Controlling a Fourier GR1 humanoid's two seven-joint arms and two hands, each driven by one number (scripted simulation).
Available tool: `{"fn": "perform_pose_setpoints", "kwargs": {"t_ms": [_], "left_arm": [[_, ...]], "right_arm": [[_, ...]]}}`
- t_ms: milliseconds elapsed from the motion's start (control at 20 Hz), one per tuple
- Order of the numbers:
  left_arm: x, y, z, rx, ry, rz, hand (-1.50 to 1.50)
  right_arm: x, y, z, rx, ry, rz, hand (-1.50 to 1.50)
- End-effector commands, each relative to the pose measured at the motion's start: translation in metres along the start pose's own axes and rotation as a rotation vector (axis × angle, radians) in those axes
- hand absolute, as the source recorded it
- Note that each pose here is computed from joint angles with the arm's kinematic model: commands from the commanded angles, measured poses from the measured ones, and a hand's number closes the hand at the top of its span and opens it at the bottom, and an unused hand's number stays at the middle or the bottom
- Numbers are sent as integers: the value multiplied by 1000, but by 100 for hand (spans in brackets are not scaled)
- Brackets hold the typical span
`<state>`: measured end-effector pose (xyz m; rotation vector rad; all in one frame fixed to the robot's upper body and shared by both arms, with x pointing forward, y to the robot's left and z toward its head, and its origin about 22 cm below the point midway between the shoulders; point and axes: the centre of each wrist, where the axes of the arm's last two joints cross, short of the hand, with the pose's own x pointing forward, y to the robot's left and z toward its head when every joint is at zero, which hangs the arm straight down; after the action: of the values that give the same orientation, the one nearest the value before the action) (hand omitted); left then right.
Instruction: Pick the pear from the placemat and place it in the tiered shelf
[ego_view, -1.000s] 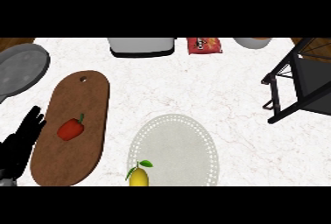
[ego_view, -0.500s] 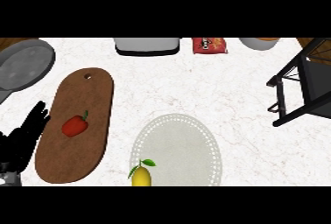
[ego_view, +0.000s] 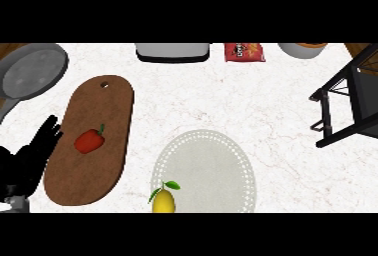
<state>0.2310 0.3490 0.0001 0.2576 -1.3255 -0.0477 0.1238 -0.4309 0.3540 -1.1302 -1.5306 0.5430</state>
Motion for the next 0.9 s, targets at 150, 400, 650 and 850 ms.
{"fn": "perform_pose_setpoints", "kwargs": {"t_ms": [150,400,650,850], "left_arm": [[-5,9,2,8,-3,10,0],[9,-7,-9,-8,-19,3,0],[6,-15,0,-11,-23,7,0],[3,2,-2,-11,-4,9,0]], "right_arm": [[-6,9,-28,-45,43,54,150],[-21,25,-56,-51,64,122,150],[-27,35,-87,-62,94,123,150],[-52,63,-101,-71,106,47,150]]}}
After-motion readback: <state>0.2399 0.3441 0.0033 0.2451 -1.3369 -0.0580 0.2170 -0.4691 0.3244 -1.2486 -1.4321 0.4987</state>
